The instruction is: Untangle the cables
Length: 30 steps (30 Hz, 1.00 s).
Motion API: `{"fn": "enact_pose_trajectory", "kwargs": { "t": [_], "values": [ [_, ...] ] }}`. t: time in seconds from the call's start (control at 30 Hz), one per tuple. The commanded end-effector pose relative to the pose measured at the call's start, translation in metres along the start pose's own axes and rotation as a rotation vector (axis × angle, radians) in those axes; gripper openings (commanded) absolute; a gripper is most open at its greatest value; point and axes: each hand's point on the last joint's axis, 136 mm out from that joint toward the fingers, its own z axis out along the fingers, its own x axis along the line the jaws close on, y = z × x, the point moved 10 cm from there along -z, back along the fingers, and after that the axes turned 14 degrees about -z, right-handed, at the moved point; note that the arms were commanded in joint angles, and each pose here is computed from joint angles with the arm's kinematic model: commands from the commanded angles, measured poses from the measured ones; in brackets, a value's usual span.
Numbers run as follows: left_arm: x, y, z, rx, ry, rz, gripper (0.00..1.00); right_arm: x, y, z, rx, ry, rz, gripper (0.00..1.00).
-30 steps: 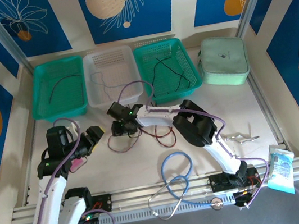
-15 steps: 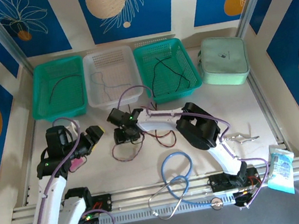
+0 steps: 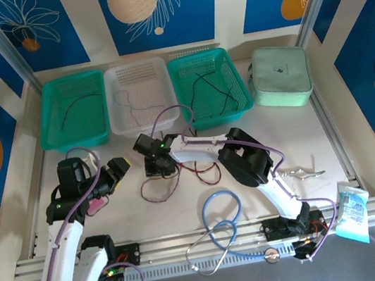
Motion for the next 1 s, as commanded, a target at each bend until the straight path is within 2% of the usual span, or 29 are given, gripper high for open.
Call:
{"fn": "enact_pose_trajectory", "kwargs": {
  "t": [0.0, 0.1, 0.27, 0.5, 0.73, 0.97],
  "values": [
    [-0.01, 0.002, -0.007, -0.007, -0.039, 0.034, 0.71, -0.006, -0.002, 0.018, 0.018, -0.039, 0.057, 0.33],
    [-0.011, 0.002, -0.008, -0.008, -0.033, 0.042, 0.71, -0.005, -0.001, 0.014, -0.005, -0.005, 0.069, 0.22],
    [-0.016, 0.001, -0.012, -0.008, -0.048, 0.074, 0.71, 0.001, 0.004, -0.014, -0.09, 0.089, 0.054, 0.0],
    [-0.033, 0.001, -0.022, -0.004, -0.086, 0.144, 0.71, 0.007, 0.009, -0.067, -0.212, 0.211, -0.004, 0.0],
    [-0.064, 0.003, -0.047, -0.091, -0.169, 0.226, 0.71, 0.003, 0.006, -0.138, -0.424, 0.378, -0.124, 0.0],
    [-0.102, 0.01, -0.057, -0.028, -0.272, 0.255, 0.71, -0.006, 0.013, -0.198, -0.589, 0.614, -0.33, 0.0]
  ]
}}
